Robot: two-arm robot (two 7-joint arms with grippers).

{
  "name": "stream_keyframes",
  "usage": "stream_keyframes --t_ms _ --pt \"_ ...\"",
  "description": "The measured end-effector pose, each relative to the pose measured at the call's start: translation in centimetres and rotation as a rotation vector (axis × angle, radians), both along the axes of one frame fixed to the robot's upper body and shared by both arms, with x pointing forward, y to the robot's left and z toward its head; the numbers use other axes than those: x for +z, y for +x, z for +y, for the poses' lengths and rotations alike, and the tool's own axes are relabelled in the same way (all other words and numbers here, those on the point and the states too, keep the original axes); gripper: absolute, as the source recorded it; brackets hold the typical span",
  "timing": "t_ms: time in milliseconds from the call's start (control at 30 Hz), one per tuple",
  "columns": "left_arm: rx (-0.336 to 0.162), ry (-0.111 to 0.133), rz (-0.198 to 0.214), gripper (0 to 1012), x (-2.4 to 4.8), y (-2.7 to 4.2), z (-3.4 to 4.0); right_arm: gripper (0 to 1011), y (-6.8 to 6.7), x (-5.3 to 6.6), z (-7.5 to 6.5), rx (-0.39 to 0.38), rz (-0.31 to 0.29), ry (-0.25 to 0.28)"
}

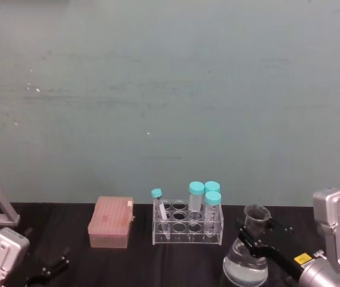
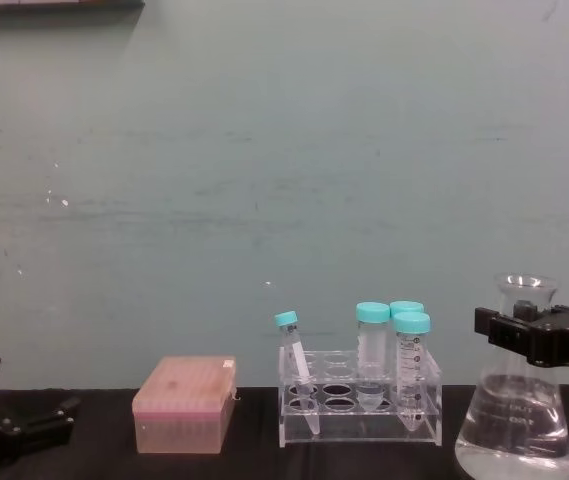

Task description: Pick up the beaker with the right gripper, shake it three times, and then put it down.

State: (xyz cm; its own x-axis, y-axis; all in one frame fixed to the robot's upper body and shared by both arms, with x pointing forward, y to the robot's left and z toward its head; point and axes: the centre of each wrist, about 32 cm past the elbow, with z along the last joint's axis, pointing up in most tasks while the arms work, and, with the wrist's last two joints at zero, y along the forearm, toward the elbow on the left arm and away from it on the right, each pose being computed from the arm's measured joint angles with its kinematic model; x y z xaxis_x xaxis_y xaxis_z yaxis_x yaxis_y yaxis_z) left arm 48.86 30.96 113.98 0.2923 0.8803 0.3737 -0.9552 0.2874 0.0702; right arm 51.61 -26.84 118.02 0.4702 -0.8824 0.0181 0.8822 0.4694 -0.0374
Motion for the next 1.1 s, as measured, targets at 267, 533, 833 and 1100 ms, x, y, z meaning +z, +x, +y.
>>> stream_keyframes --t_ms 267,533,833,1100 --pt "0.000 0.000 0.000 1000 0.00 0.00 0.00 456 0.02 0.03 -0.03 -0.001 -0.002 0.000" --pt "0.000 0.000 0.000 1000 0.00 0.00 0.00 453 0.03 0.06 -0.06 -0.001 -0.004 0.000" --pt "0.000 0.000 0.000 1000 0.00 0.00 0.00 456 0.03 0.06 -0.06 -0.001 -0.005 0.000" --pt "0.000 0.000 0.000 1000 0.00 0.00 0.00 456 0.05 -0.27 -0.22 0.033 0.015 0.148"
